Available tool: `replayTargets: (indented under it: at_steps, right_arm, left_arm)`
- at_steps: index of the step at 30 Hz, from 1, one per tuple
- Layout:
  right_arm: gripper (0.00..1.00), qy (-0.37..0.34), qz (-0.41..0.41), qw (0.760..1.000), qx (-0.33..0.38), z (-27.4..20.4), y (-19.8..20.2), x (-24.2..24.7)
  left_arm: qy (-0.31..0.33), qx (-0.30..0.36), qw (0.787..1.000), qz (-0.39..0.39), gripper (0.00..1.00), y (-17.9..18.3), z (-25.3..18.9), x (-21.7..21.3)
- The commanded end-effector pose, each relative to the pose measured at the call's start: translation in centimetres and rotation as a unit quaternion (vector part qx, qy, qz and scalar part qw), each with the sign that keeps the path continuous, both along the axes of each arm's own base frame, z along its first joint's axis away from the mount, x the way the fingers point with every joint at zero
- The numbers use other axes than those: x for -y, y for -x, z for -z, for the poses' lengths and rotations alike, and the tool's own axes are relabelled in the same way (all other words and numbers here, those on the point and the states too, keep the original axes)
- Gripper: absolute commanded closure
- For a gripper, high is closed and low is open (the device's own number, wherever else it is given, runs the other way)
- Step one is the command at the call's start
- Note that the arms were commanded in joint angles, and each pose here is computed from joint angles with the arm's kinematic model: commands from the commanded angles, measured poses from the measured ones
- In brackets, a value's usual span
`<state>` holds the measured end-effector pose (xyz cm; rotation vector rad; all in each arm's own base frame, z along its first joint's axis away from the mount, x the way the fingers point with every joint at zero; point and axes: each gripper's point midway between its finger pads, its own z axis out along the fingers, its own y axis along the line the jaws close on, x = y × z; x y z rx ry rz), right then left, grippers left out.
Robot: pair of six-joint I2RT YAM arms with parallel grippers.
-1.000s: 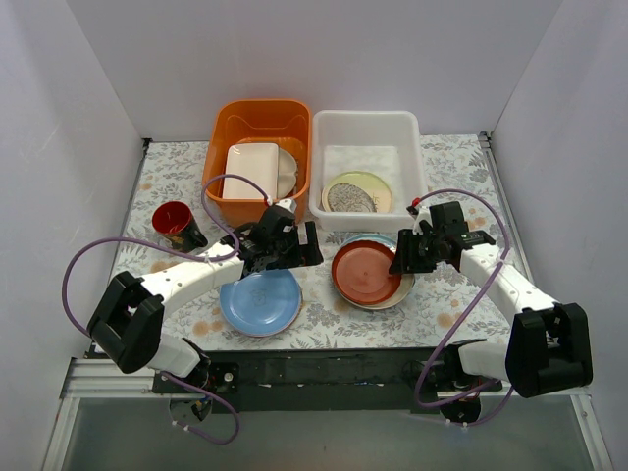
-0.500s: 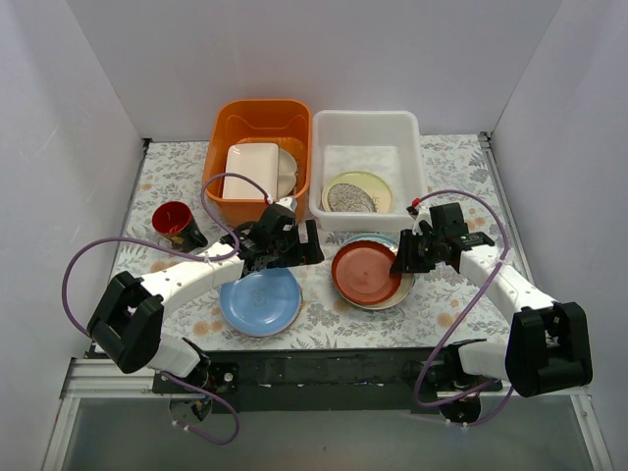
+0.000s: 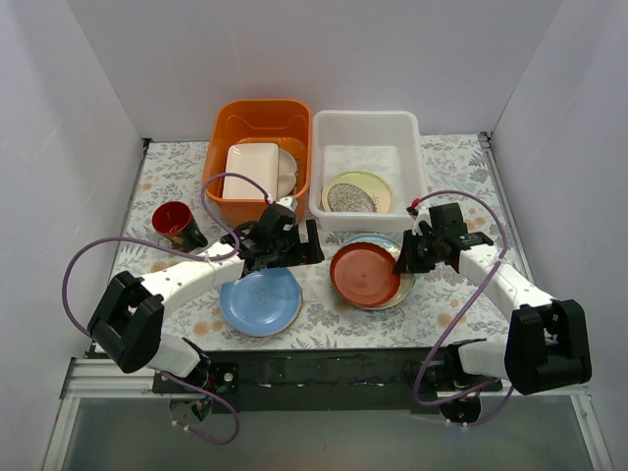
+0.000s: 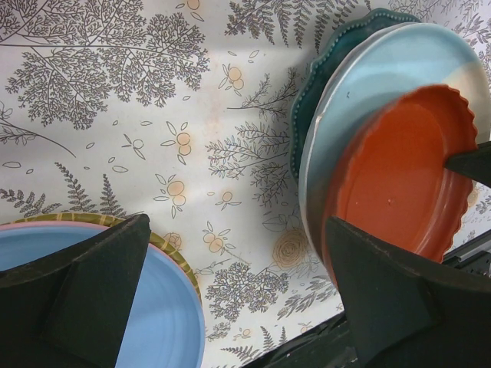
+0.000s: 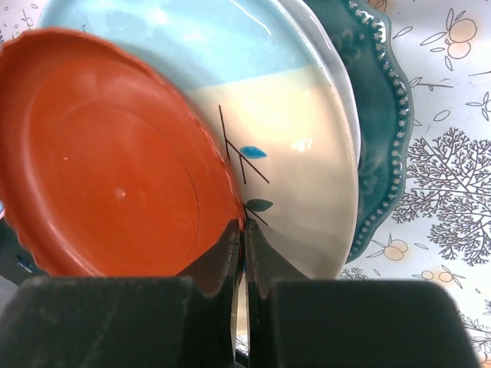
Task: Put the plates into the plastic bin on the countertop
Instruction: Pick up the plate at the center of the board.
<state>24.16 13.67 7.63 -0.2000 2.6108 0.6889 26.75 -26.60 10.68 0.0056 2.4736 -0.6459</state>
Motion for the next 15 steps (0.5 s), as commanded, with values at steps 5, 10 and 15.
replayTargets:
  at_steps: [5, 10, 15]
  right_arm:
    - [0.99, 0.008, -0.002, 1.000, -0.008, 0.56, 0.39, 0.23]
    - [0.99, 0.011, -0.001, 1.000, -0.005, 0.39, 0.35, 0.28]
    - [0.99, 0.010, -0.002, 1.000, -0.006, 0.29, 0.26, 0.24]
  left_arm:
    - [0.019, 0.020, 1.000, 0.003, 0.02, -0.65, -1.77, 0.77]
    - [0.020, 0.020, 1.000, 0.003, 0.02, -0.66, -1.74, 0.75]
    - [0.019, 0.017, 1.000, 0.004, 0.02, -0.60, -1.51, 0.85]
